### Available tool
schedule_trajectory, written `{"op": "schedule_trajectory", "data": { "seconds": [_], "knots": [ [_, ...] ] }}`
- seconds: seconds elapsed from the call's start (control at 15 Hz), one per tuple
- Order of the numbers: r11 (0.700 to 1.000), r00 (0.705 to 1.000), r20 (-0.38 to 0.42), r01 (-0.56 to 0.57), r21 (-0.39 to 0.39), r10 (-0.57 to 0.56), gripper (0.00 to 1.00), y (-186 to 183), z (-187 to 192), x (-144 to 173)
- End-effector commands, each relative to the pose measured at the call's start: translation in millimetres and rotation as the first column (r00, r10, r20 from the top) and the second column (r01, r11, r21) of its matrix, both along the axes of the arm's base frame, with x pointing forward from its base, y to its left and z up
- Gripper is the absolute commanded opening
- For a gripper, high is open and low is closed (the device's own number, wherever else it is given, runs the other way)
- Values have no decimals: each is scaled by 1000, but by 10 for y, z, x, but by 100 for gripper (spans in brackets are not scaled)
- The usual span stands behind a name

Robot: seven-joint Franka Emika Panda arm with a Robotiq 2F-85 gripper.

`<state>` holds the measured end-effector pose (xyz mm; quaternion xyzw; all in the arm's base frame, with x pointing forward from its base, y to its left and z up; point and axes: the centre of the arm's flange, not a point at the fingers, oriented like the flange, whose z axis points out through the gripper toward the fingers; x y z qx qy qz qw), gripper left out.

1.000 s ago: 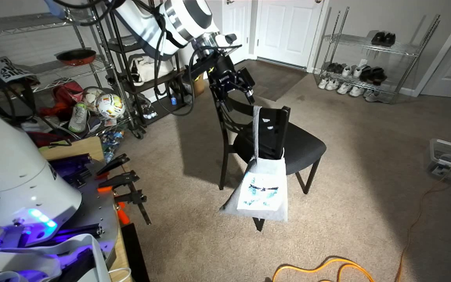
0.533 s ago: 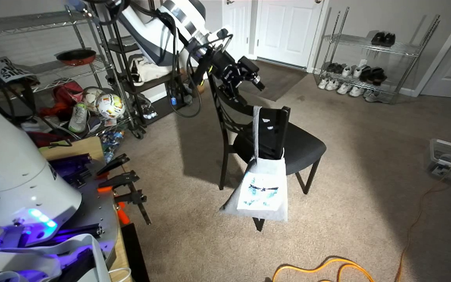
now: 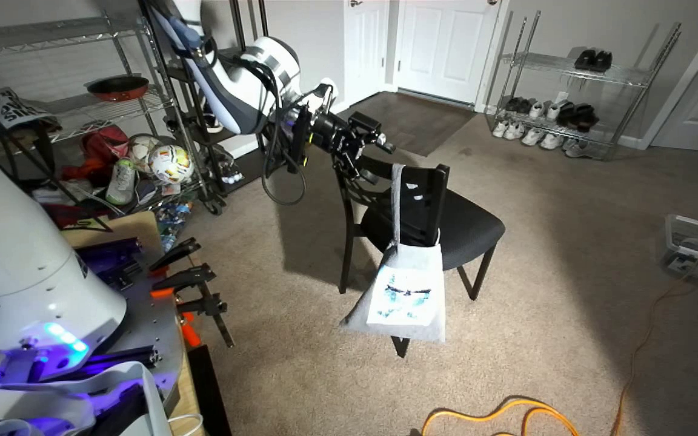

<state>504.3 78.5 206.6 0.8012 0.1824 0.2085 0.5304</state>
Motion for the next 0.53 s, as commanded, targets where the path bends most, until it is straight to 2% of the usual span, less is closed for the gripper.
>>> {"op": "schedule_trajectory", "data": {
  "seconds": [0.0,0.2,0.47],
  "knots": [
    [998,997,64,-46,-53,50,100,39,-370,-29],
    [983,985,83,-144,-115,154,100,142,-627,-25],
    [948,957,91,-255,-189,276,100,271,-885,14]
  ]
}}
